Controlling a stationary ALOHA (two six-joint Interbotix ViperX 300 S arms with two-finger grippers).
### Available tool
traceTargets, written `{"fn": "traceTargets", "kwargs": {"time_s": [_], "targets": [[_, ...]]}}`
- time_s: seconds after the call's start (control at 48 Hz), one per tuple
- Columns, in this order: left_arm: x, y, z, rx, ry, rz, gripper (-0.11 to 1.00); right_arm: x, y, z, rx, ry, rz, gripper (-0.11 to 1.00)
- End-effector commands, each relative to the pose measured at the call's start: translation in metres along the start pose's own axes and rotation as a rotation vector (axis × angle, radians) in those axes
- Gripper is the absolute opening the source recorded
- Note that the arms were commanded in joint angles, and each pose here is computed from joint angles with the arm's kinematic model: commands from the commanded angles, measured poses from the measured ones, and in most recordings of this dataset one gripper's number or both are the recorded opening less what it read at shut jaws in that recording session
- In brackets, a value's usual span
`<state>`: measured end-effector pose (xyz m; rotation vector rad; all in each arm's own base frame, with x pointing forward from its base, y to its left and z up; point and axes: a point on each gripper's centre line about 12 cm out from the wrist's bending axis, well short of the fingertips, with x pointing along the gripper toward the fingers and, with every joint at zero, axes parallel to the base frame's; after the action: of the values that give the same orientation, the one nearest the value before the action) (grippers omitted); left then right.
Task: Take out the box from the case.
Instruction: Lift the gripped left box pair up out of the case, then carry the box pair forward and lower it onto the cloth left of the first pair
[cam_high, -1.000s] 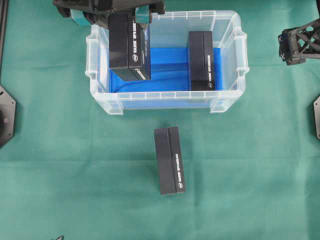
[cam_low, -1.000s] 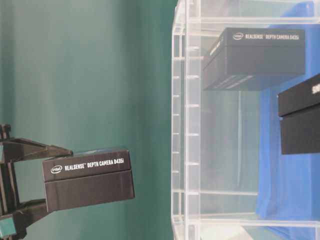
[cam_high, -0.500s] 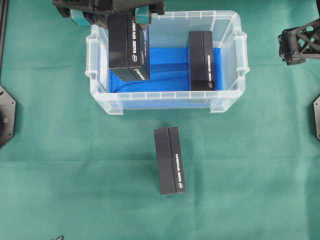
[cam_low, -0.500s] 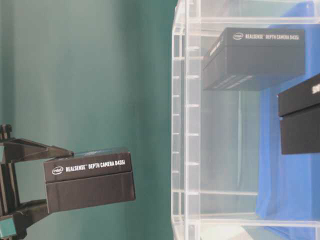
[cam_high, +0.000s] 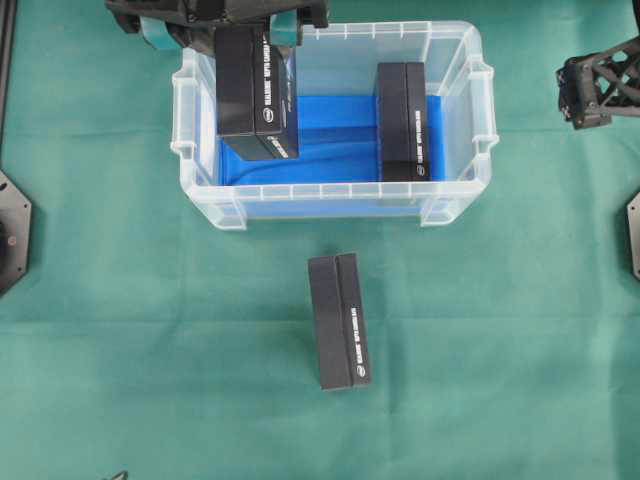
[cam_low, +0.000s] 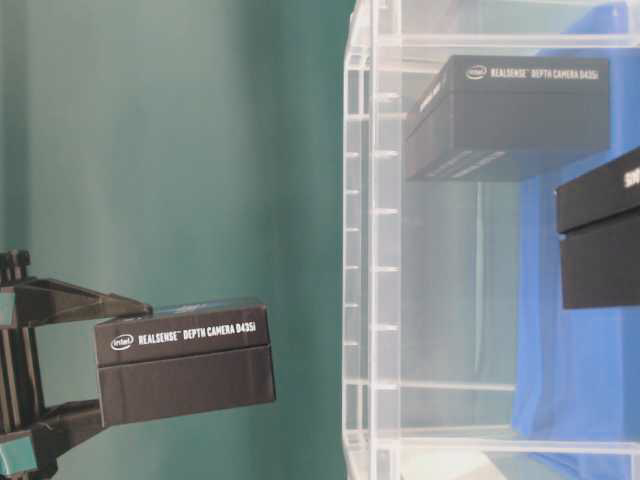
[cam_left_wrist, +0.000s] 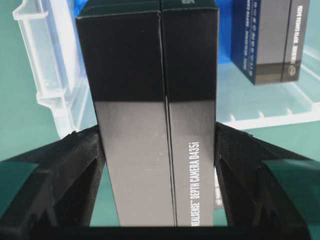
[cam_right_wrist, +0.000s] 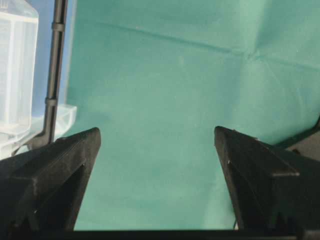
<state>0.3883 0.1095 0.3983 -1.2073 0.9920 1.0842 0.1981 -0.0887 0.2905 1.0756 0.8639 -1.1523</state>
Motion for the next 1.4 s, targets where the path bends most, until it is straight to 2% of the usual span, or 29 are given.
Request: {"fn": "traceTargets", "kwargs": {"time_s": [0.0, 0.188, 0.354, 0.521, 0.938, 1.188, 1.375], "targets": [[-0.017, 0.004, -0.001, 0.001, -0.015, -0.042, 0.61, -0.004, 0.002, 0.003, 0.000, -0.015, 0.016, 0.91], [-0.018, 0.002, -0.011, 0.023, -0.007, -0.042, 0.61, -0.004, 0.001, 0.003, 0.000, -0.016, 0.014, 0.91], [-0.020, -0.001, -0.035, 0.063, 0.012, -0.023, 0.61, -0.004, 0.001, 0.003, 0.000, -0.017, 0.015, 0.91], [-0.021, -0.006, -0.066, 0.084, 0.031, -0.025, 0.61, -0.004, 0.001, 0.003, -0.002, -0.017, 0.015, 0.91], [-0.025, -0.009, -0.146, 0.063, 0.079, -0.029, 0.61, -0.005, 0.001, 0.003, -0.026, -0.016, 0.014, 0.91], [-0.034, -0.006, -0.185, 0.005, 0.105, -0.040, 0.61, -0.007, 0.000, 0.003, -0.024, -0.019, 0.022, 0.91], [-0.034, -0.003, -0.204, -0.015, 0.115, -0.035, 0.61, -0.010, -0.001, 0.002, -0.021, -0.021, 0.032, 0.91]]}}
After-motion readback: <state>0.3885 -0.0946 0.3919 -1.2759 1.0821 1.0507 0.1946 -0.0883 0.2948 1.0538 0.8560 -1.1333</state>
